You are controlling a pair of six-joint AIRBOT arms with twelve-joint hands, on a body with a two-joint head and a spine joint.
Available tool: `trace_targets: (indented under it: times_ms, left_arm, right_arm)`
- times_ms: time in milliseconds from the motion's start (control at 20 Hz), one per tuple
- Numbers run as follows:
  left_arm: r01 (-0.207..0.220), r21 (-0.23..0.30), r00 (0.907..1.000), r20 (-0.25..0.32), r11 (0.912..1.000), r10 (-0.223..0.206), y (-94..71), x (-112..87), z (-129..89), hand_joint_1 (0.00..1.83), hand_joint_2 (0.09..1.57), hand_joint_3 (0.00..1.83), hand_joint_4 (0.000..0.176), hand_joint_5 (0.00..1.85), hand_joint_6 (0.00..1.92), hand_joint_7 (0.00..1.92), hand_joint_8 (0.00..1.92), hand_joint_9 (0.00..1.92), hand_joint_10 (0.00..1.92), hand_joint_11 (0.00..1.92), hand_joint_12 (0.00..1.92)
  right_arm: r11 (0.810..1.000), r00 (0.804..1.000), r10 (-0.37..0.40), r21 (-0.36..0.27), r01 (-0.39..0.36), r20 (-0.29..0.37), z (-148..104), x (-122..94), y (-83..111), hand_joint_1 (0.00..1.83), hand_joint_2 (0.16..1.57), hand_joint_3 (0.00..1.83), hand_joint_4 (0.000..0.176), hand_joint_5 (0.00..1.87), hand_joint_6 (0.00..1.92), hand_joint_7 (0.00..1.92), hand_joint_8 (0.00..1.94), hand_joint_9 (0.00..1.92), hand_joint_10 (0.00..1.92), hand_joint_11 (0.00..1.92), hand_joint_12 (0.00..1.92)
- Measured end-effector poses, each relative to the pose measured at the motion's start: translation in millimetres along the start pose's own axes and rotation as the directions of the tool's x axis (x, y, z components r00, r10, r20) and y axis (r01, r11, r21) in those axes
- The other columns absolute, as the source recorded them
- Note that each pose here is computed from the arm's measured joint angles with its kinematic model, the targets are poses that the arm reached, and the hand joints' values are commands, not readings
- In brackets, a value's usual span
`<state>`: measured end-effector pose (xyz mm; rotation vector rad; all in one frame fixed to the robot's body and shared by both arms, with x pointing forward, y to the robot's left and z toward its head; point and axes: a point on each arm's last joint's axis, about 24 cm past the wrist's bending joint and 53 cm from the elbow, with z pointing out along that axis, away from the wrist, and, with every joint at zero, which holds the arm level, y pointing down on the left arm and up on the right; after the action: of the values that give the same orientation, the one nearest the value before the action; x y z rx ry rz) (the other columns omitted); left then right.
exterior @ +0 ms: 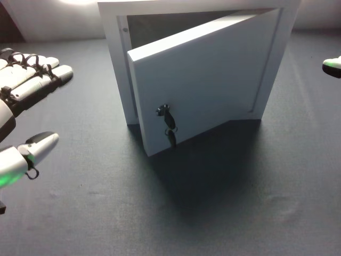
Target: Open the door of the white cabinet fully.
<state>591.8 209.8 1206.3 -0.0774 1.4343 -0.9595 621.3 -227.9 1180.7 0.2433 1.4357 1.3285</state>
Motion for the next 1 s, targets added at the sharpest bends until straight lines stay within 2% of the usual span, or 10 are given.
trace_targets:
  times_ms: [200, 350, 450, 550, 650, 750, 1000]
  left_arm:
    - [0.006, 0.01, 0.9999, -0.008, 0.9999, -0.006, -2.8, 3.1, 1, 0.17, 1.5, 0.0, 0.0, 0.06, 0.0, 0.05, 0.0, 0.05, 0.0, 0.0, 0.2]
    - [0.023, 0.035, 0.9994, -0.026, 0.9991, -0.022, -9.1, 11.7, 4, 0.19, 1.52, 0.0, 0.0, 0.08, 0.0, 0.09, 0.01, 0.1, 0.01, 0.0, 0.31]
    - [0.034, 0.043, 0.9988, -0.035, 0.9985, -0.033, -11.4, 16.1, 5, 0.17, 1.53, 0.0, 0.0, 0.07, 0.0, 0.08, 0.0, 0.09, 0.0, 0.0, 0.26]
    - [0.051, 0.048, 0.998, -0.04, 0.9975, -0.05, -12.1, 21.8, 10, 0.25, 1.56, 0.02, 0.0, 0.07, 0.0, 0.07, 0.0, 0.08, 0.0, 0.0, 0.25]
    - [0.06, 0.06, 0.9969, -0.053, 0.9964, -0.057, -15.1, 27.2, 14, 0.39, 1.57, 0.05, 0.0, 0.03, 0.0, 0.04, 0.0, 0.06, 0.0, 0.0, 0.22]
    - [0.069, 0.077, 0.996, -0.062, 0.9946, -0.065, -19.4, 32.2, 21, 0.44, 1.57, 0.06, 0.0, 0.0, 0.0, 0.01, 0.0, 0.04, 0.0, 0.0, 0.19]
    - [0.081, 0.111, 0.9944, -0.077, 0.9905, -0.073, -28.9, 41.5, 33, 0.67, 1.56, 0.02, 0.0, 0.0, 0.0, 0.0, 0.0, 0.01, 0.0, 0.0, 0.34]
  right_arm:
    - [1.0, 1.0, 0.002, -0.001, -0.002, 0.0, 0, 1, -0.2, 0.64, 1.33, 0.0, 0.0, 0.25, 0.0, 0.26, 0.0, 0.22, 0.0, 0.19, 0.07]
    - [1.0, 1.0, 0.001, 0.0, -0.001, -0.001, 0, 1, -1.5, 0.62, 1.34, 0.01, 0.0, 0.24, 0.0, 0.26, 0.0, 0.22, 0.0, 0.19, 0.06]
    - [1.0, 1.0, 0.002, 0.0, -0.002, -0.001, 0, 1, -1.8, 0.61, 1.33, 0.0, 0.0, 0.25, 0.0, 0.26, 0.0, 0.23, 0.0, 0.2, 0.06]
    - [1.0, 1.0, 0.005, 0.001, -0.005, 0.0, 1, 2, -2.5, 0.59, 1.33, 0.0, 0.0, 0.25, 0.0, 0.26, 0.0, 0.23, 0.0, 0.21, 0.06]
    - [1.0, 1.0, 0.006, 0.002, -0.006, -0.005, 1, 4, -3.7, 0.64, 1.35, 0.0, 0.0, 0.25, 0.0, 0.26, 0.0, 0.23, 0.0, 0.19, 0.04]
    - [1.0, 1.0, 0.006, 0.0, -0.006, -0.004, 1, 4, -4.0, 0.66, 1.35, 0.0, 0.0, 0.26, 0.0, 0.27, 0.0, 0.23, 0.0, 0.19, 0.04]
    - [1.0, 1.0, 0.006, 0.003, -0.006, -0.002, 1, 2, -4.9, 0.68, 1.35, 0.0, 0.0, 0.26, 0.0, 0.26, 0.0, 0.22, 0.0, 0.19, 0.03]
